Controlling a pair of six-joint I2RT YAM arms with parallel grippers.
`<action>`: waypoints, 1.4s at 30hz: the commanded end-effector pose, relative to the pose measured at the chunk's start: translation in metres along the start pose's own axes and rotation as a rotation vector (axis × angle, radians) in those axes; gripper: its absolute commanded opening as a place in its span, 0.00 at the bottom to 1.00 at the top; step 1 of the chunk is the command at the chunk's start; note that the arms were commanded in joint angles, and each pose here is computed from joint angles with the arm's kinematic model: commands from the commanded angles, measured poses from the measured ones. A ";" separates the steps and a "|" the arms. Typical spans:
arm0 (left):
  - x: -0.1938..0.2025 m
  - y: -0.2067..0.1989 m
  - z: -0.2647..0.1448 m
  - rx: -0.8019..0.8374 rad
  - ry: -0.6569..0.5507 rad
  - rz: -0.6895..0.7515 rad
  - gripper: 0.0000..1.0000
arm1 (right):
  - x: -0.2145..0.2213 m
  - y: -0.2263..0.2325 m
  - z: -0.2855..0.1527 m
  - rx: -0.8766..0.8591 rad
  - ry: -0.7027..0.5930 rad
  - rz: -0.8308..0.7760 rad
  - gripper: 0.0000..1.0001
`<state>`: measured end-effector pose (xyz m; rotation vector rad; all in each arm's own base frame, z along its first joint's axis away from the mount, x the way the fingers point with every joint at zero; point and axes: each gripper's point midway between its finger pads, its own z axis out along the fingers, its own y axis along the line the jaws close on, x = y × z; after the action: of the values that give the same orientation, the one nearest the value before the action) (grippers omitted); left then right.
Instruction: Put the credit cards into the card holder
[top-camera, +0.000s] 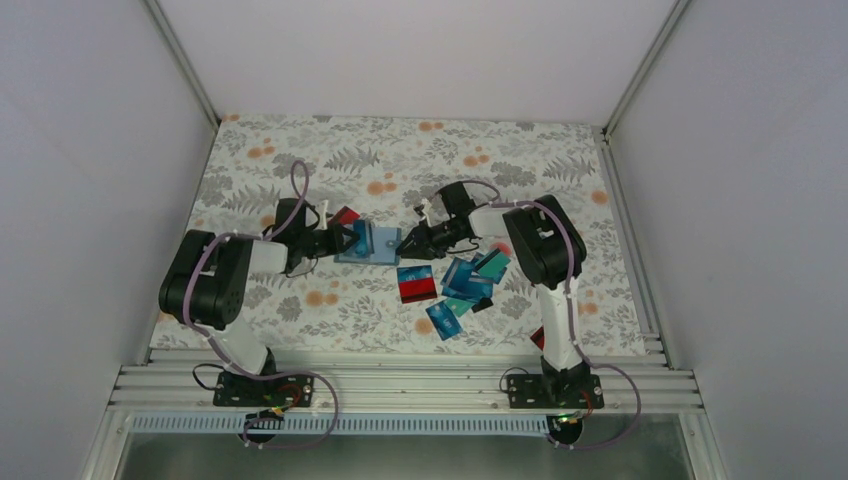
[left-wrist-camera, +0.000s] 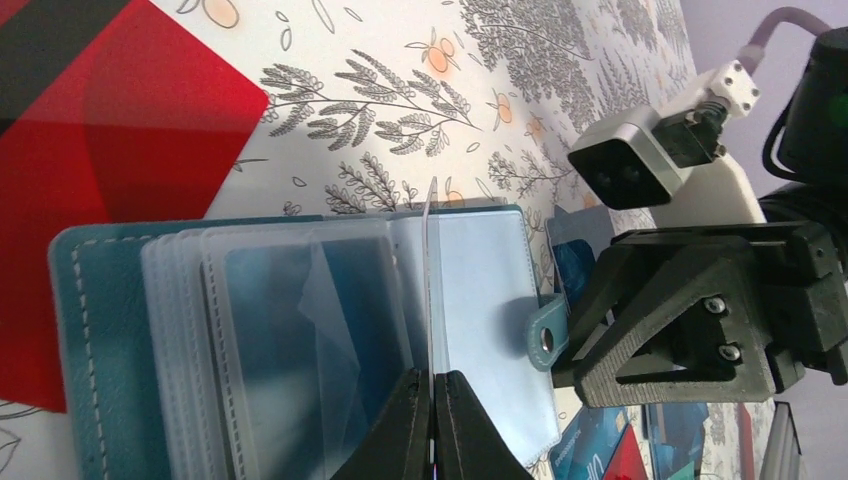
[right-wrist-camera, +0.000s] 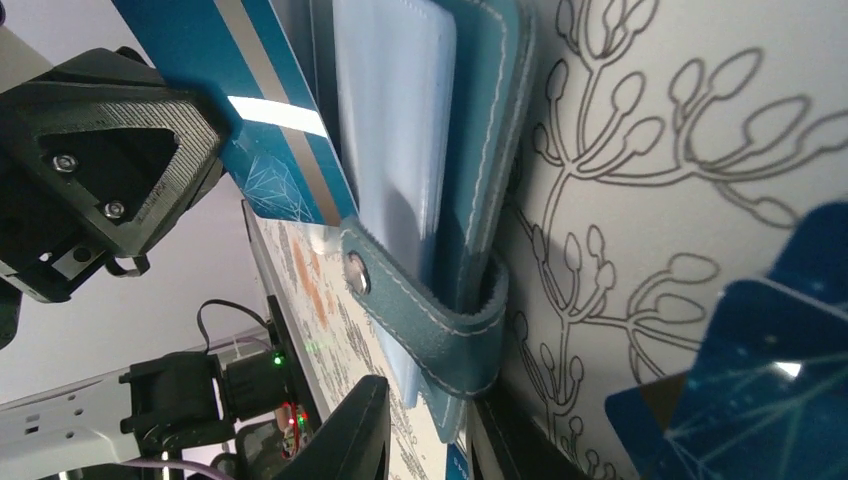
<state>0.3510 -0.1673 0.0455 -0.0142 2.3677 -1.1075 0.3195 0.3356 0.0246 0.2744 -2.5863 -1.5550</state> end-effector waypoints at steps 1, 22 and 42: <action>0.003 -0.003 0.004 0.051 0.019 0.036 0.02 | -0.004 -0.006 0.007 0.016 0.006 -0.011 0.20; 0.023 0.010 0.012 0.013 0.143 -0.094 0.02 | -0.002 -0.014 0.009 0.032 0.014 -0.002 0.18; 0.037 0.011 0.025 0.022 0.260 -0.140 0.02 | -0.003 -0.012 0.012 0.021 0.026 -0.007 0.18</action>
<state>0.3441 -0.1850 0.0271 -0.0184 2.5311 -1.2890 0.3240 0.3382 0.0226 0.3006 -2.5866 -1.5601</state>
